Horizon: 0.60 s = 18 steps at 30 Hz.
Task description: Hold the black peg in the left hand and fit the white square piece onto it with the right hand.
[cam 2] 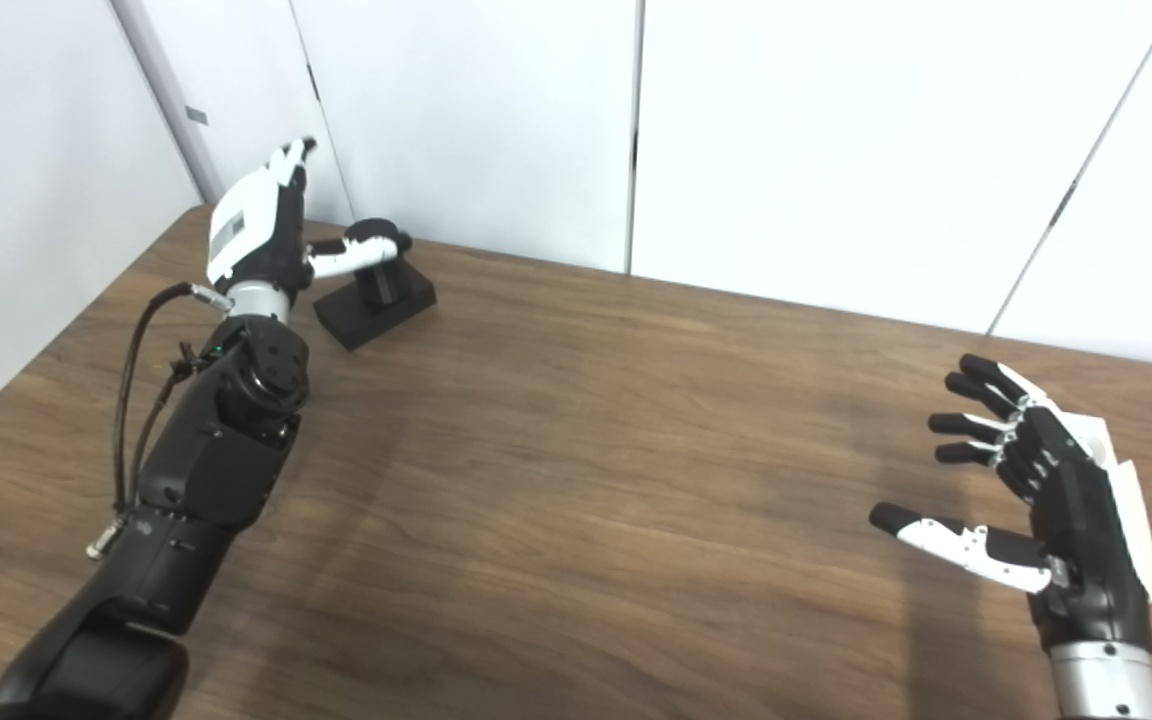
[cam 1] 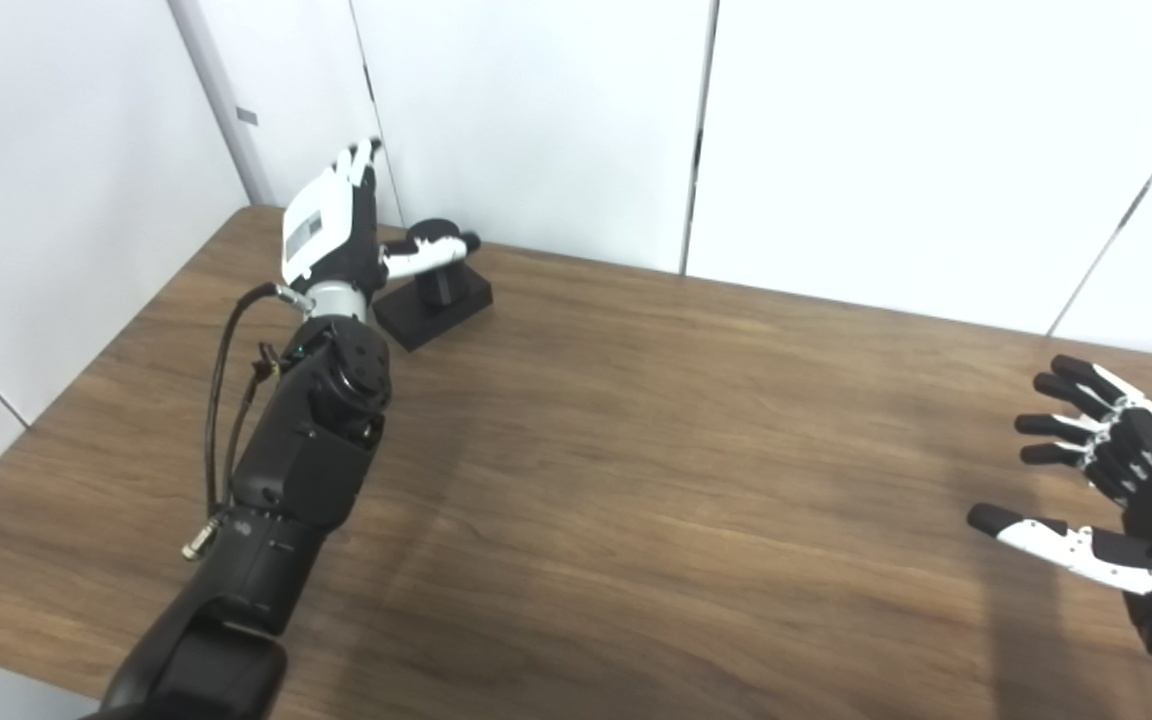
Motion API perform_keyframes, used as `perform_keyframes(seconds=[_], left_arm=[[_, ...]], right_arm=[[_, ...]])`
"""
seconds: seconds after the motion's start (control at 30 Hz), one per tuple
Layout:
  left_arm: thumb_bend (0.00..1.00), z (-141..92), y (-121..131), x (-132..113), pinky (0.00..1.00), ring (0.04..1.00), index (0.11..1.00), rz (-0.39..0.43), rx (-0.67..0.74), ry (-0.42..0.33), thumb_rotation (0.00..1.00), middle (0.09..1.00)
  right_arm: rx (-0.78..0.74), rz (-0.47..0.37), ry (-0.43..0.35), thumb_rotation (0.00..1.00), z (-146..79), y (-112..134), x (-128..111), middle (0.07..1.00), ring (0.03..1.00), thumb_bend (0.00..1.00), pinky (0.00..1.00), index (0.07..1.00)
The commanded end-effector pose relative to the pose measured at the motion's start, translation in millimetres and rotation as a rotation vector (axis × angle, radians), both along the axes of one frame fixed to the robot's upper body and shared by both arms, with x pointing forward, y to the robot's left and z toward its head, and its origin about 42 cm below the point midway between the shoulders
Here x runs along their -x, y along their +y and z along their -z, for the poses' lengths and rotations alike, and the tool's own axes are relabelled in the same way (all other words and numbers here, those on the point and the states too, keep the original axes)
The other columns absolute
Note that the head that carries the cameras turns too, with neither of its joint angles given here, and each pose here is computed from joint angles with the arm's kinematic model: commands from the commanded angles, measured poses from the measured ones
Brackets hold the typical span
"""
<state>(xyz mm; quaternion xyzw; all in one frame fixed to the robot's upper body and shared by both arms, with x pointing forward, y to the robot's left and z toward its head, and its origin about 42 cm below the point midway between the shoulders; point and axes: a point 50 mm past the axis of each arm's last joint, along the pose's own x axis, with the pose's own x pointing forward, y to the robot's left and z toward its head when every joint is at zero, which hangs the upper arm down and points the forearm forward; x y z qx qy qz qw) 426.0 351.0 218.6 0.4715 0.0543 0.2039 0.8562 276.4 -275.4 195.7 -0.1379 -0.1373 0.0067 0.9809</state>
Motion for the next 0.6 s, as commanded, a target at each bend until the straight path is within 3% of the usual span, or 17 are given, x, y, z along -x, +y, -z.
perform_keyframes(seconds=[0.0, 0.4, 0.57], left_arm=[[1.0, -32.9, 5.3, -12.8, 0.95, 1.0, 0.988, -0.006, -0.067, -0.055, 0.51, 1.0], [1.0, -14.1, 19.1, -21.7, 0.93, 1.0, 0.956, -0.06, -0.108, 0.046, 0.57, 1.0], [1.0, -5.9, 21.7, -22.8, 0.99, 1.0, 0.944, -0.063, -0.101, 0.089, 0.56, 1.0]], right_arm=[[0.008, -0.007, -0.08, 0.0, -19.8, -0.6, -2.9, 0.804, 0.696, 0.51, 0.6, 0.817], [0.029, -0.005, -0.086, 0.0, -23.5, -4.2, -2.4, 0.789, 0.676, 0.52, 0.58, 0.811], [0.037, -0.009, -0.094, 0.0, -25.1, -5.2, -1.8, 0.787, 0.673, 0.52, 0.58, 0.811]])
